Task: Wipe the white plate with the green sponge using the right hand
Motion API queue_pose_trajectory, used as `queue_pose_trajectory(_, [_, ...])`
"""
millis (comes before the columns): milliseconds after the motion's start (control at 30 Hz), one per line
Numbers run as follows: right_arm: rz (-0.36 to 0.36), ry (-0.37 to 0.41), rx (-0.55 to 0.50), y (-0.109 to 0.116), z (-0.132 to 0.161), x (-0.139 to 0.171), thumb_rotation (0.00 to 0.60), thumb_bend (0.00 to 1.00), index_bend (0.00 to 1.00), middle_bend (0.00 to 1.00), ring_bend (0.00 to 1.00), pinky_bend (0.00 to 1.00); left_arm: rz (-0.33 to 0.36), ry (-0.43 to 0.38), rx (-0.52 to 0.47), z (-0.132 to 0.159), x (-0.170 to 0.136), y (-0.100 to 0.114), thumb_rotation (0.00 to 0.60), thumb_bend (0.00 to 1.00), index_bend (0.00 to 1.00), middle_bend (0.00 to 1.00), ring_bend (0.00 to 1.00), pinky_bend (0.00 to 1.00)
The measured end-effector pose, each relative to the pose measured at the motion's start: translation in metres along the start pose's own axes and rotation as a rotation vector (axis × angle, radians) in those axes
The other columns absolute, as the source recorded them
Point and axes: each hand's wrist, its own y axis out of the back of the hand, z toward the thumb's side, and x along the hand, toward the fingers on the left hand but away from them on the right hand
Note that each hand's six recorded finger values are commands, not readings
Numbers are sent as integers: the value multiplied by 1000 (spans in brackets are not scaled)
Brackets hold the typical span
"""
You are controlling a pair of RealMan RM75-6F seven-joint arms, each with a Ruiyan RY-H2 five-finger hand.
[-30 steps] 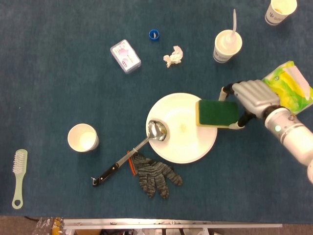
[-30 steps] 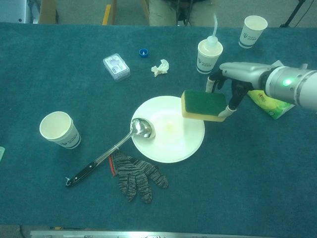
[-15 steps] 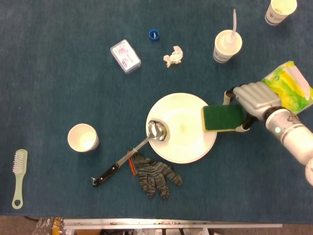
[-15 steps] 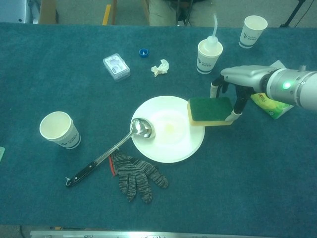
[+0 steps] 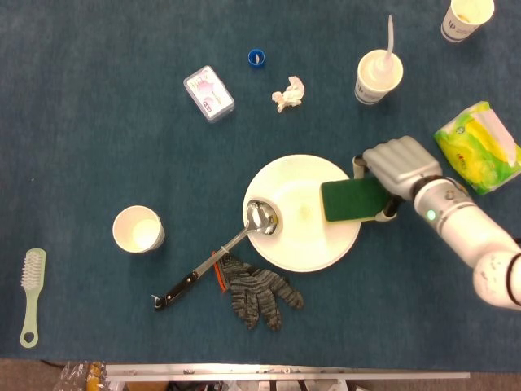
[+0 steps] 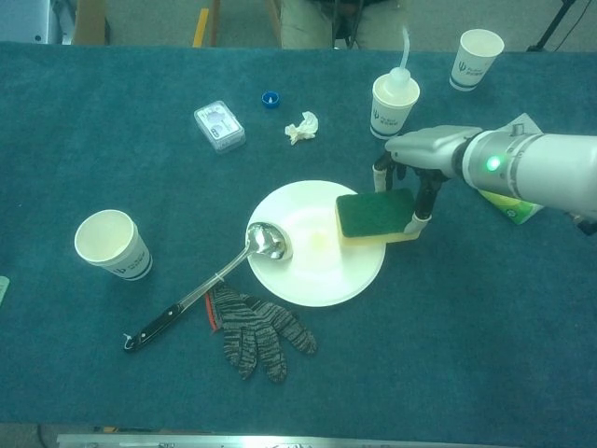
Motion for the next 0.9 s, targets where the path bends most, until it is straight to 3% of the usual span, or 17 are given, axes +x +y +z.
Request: queue_pose_trajectory(900, [21, -50, 189, 8, 45, -26, 600, 119, 447, 341, 256, 467, 8, 20, -26, -9, 0, -1, 600, 388, 302, 206, 47, 87])
